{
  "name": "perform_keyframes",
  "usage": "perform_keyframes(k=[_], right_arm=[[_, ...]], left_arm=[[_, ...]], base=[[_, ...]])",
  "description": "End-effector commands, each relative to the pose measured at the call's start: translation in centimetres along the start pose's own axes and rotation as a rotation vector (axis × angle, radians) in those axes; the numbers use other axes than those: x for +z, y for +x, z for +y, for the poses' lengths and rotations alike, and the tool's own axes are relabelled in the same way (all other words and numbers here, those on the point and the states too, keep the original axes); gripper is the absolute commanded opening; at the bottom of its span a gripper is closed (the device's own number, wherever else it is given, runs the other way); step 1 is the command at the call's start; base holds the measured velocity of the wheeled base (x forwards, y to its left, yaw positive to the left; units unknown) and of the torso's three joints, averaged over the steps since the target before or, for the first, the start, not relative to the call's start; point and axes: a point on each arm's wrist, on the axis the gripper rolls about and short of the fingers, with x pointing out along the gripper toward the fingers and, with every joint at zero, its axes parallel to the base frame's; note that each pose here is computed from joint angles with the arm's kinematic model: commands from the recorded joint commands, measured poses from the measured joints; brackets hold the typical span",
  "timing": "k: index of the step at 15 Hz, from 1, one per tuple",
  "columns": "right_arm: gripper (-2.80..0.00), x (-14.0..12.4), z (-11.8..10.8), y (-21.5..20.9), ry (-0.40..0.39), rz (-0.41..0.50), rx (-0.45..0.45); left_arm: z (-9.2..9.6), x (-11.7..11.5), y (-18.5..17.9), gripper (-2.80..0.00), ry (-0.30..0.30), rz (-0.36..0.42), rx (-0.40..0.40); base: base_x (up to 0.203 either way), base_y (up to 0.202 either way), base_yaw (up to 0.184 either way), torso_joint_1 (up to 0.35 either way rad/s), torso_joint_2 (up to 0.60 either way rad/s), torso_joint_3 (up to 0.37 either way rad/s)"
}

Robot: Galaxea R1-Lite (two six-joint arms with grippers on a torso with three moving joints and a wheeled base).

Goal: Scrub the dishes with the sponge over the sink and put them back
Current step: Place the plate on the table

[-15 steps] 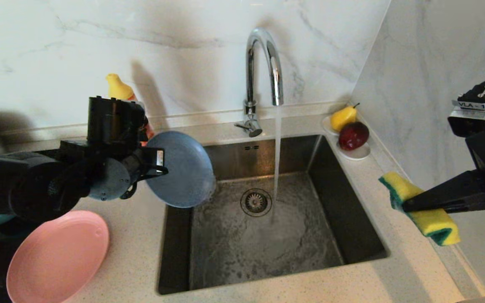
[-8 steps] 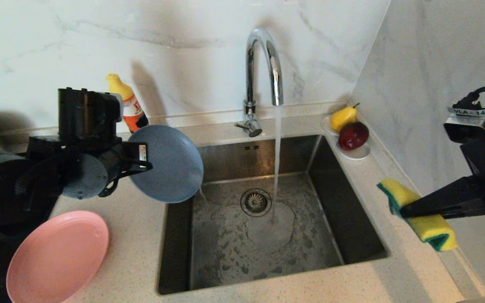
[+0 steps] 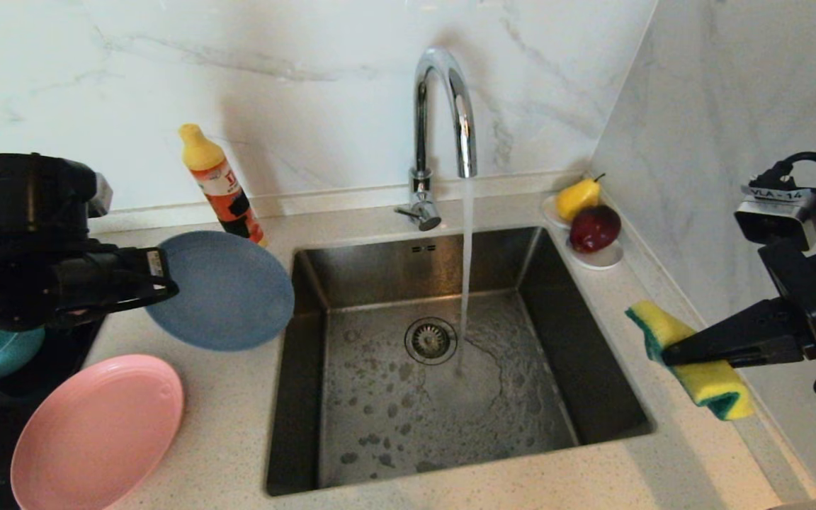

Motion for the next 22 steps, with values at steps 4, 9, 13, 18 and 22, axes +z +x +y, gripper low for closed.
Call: perform_keyframes(k=[4,9,13,18,22], right_arm=[[-2.8,0.1,0.0,0.4,0.006,0.018,-0.002],[-2.8,0.0,0.2,0.8,-0.002,0.036,0.002],[-2.8,-0.1,0.3,0.8,-0.006,0.041,0.004],[-2.8,-0.1,0.3,0.9,-0.006,0.044,0.005],[-2.8,0.0,0.1,1.1,0.002,0.051,-0.002]], left_arm=[[5.9,0.2,2.5,-2.8,-0.12,0.046,0.012],[8.9,-0.4,4.0,-2.8,-0.182,0.086,0.051],[11.3,-0.9,5.0,-2.8,-0.236,0.103,0.034],[12.5,-2.2,6.4,-2.8,-0.258,0.161,0.047],[12.5,-2.8,7.3,0.0,-0.263,0.188,0.04]], base=[[0.0,0.0,0.0,0.0,0.0,0.0],[0.0,0.0,0.0,0.0,0.0,0.0],[0.0,0.0,0.0,0.0,0.0,0.0],[0.0,0.0,0.0,0.0,0.0,0.0],[0.0,0.0,0.0,0.0,0.0,0.0]])
